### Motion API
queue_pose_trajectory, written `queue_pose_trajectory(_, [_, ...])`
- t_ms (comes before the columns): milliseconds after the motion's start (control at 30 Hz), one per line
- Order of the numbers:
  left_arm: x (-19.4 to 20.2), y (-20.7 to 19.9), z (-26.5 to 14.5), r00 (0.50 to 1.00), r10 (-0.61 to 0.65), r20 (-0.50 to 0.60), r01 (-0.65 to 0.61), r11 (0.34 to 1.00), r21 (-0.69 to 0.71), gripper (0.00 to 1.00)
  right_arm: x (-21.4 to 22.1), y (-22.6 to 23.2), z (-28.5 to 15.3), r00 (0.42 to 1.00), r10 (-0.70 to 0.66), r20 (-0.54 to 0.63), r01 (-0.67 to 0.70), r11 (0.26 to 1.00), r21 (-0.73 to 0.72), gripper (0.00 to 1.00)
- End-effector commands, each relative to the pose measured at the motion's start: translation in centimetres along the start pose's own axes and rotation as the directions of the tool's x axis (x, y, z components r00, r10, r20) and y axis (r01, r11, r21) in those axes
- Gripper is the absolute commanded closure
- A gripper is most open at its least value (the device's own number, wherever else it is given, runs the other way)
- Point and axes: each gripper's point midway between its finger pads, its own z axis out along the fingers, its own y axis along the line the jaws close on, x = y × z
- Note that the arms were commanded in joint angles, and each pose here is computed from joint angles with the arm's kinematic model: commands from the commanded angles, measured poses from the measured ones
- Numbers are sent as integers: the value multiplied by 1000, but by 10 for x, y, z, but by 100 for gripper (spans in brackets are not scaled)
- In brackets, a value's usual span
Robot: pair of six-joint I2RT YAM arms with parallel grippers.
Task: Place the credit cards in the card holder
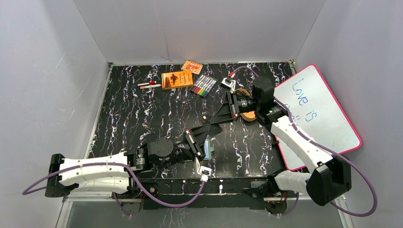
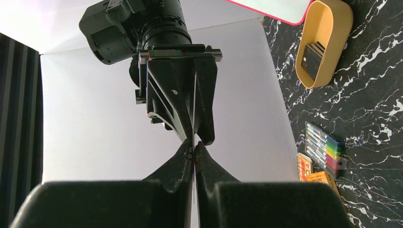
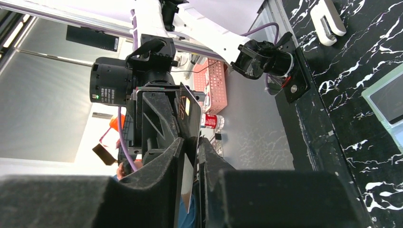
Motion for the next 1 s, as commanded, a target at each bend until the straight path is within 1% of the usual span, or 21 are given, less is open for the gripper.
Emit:
queue_pose_trajectory(0, [6,29,-9,1000,-7,-18,6,998,-68,100,5,16,-2,998,-65,-6,65,997,-42,78])
queue_pose_trajectory(67, [7,29,-9,1000,-7,-19,6,998,-66,100,5,16,-2,998,-65,-1,65,997,-42,77])
queue_pose_trajectory(133, [7,28,-9,1000,-6,-20,5,998,-64,100,4,16,-2,998,-63,10,64,997,-42,70])
queue_pose_trajectory(167, [7,28,-10,1000,-5,-19,4,998,-62,100,4,15,-2,998,-59,12,60,997,-43,67])
queue_pose_trajectory(267, [7,27,-10,1000,-6,-19,5,998,-60,100,5,15,-2,999,-49,13,49,997,-52,65])
queue_pose_trajectory(300, [7,27,-11,1000,-7,-19,6,998,-60,100,6,16,-2,999,-47,18,48,997,-58,67])
queue_pose_trajectory(467, [8,27,-13,1000,-9,-22,8,998,-55,100,8,17,-3,998,-46,33,49,995,-83,81])
queue_pose_trajectory(600, [9,24,-14,1000,-16,-23,14,999,-48,100,6,21,-3,998,-53,39,57,994,-95,100])
queue_pose_trajectory(633, [9,23,-14,999,-18,-26,16,999,-45,100,6,23,-3,997,-58,43,62,993,-98,100])
queue_pose_trajectory(700, [10,20,-14,999,-29,-31,27,999,-37,89,4,26,-4,996,-71,56,77,992,-100,100])
queue_pose_trajectory(733, [11,19,-15,998,-45,-33,44,998,-41,76,2,27,-4,995,-77,64,84,991,-101,100])
queue_pose_trajectory(767, [13,17,-15,997,-64,-37,63,997,-42,31,0,29,-5,993,-89,79,96,990,-99,100])
queue_pose_trajectory(800, [15,14,-16,996,-79,-47,78,996,-40,13,-4,29,-8,990,-92,106,102,991,-89,100])
queue_pose_trajectory(867, [21,7,-17,988,-136,-72,133,990,-48,10,-19,30,-19,974,-116,195,129,990,-54,100])
queue_pose_trajectory(900, [25,4,-19,980,-177,-87,171,983,-64,10,-31,32,-30,950,-156,271,167,986,-18,100])
queue_pose_trajectory(933, [27,1,-21,970,-222,-98,214,973,-82,10,-38,31,-35,937,-168,308,173,985,12,100])
queue_pose_trajectory(967, [31,-5,-23,954,-277,-116,265,959,-103,10,-53,26,-47,891,-249,381,223,968,111,100])
